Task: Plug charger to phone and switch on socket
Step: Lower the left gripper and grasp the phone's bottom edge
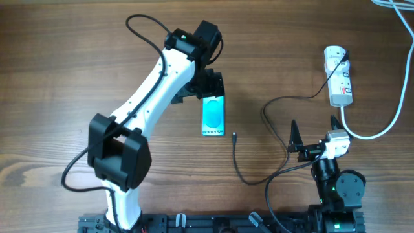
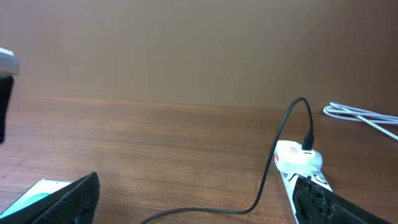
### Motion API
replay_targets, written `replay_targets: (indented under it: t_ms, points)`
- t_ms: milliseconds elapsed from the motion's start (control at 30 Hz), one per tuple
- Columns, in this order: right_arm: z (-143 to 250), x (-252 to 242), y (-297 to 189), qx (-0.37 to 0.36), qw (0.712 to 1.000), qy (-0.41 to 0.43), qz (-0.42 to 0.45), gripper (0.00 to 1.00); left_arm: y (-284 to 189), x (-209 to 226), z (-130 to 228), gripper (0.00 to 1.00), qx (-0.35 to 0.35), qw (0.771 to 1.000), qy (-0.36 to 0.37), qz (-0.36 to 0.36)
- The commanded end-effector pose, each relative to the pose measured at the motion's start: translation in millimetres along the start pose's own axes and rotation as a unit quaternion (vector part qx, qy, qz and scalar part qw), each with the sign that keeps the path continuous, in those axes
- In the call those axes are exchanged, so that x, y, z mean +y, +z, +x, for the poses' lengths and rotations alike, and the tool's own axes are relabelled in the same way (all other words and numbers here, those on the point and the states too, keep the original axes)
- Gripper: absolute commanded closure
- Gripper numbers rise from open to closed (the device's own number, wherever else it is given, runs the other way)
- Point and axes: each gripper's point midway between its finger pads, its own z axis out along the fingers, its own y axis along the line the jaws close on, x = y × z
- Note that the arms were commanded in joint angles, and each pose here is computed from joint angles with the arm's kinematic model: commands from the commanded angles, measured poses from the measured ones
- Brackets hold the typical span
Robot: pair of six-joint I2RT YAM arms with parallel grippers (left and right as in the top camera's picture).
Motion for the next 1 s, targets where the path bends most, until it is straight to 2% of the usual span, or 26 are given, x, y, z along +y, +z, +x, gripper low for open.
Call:
replay_targets:
  t_ms: [0, 233, 700, 967]
  points:
    - [-2, -1, 0, -0.005, 1.0, -0.003, 0.005, 0.0, 16, -15, 1, 0.0, 0.005, 1.0, 0.007, -0.005]
    - [-2, -1, 0, -0.005, 1.0, -0.003, 0.005, 0.0, 41, -26, 8, 0.0, 0.024, 0.998, 0.052, -0.018]
    - [-2, -1, 0, -0.005, 1.0, -0.003, 0.005, 0.0, 95, -18, 16, 0.0, 0.031, 0.998, 0.047, -0.018]
    - [-2, -1, 0, -0.005, 1.0, -0.003, 0.005, 0.0, 99, -24, 14, 0.0, 0.02, 0.999, 0.035, -0.01]
